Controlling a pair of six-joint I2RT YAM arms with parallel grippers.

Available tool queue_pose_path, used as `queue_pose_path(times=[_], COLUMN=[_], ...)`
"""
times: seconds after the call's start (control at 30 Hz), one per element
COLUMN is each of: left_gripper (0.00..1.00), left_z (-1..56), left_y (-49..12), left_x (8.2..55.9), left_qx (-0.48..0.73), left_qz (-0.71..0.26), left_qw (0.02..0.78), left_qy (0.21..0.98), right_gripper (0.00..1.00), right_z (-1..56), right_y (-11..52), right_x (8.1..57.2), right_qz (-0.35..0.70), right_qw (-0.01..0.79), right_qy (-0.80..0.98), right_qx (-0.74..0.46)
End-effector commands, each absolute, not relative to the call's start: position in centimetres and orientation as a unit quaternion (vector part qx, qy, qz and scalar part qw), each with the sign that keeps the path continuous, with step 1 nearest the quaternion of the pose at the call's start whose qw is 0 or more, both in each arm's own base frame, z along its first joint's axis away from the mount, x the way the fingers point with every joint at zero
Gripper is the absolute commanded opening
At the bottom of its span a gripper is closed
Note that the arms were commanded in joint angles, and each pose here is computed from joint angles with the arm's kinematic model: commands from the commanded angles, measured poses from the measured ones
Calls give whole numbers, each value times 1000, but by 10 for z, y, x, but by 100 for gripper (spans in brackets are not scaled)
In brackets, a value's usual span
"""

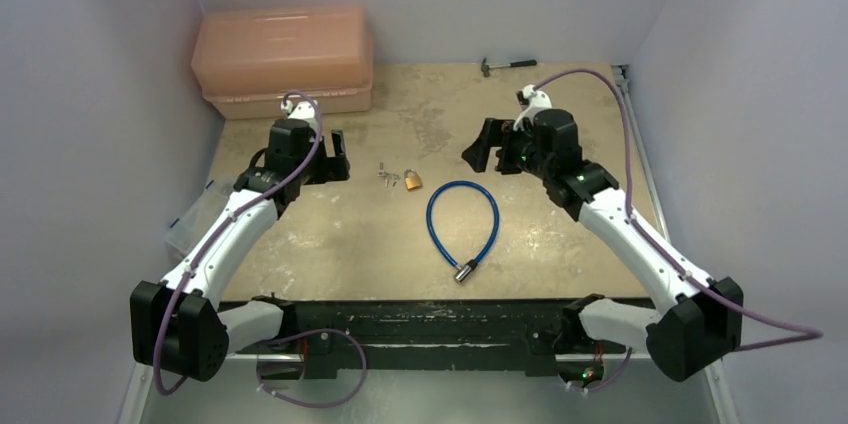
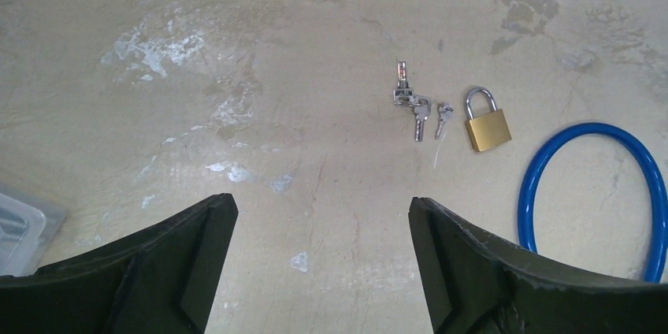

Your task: Unlock with the key

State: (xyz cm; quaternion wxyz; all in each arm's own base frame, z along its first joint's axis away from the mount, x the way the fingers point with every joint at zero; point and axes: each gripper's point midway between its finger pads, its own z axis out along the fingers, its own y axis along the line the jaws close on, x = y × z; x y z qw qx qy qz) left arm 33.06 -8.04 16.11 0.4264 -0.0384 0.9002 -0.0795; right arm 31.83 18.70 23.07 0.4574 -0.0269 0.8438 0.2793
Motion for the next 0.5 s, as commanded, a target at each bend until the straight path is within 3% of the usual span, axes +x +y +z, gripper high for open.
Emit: queue_pose_path(times=[0.0, 0.47], left_gripper=[87, 81], left_z=[177, 189], left_y=[-93, -95], left_x=[335, 331], left_qx=[-22, -27], left_qz=[-110, -123], left_qw=[452, 466], left_qy=[885, 876], right_gripper=[96, 92], right_z=[239, 205], right_y=[204, 301], right_x=[332, 352], right_qz=[255, 197], right_qw=[465, 416], right_qy=[847, 883], right_qx=[-43, -92])
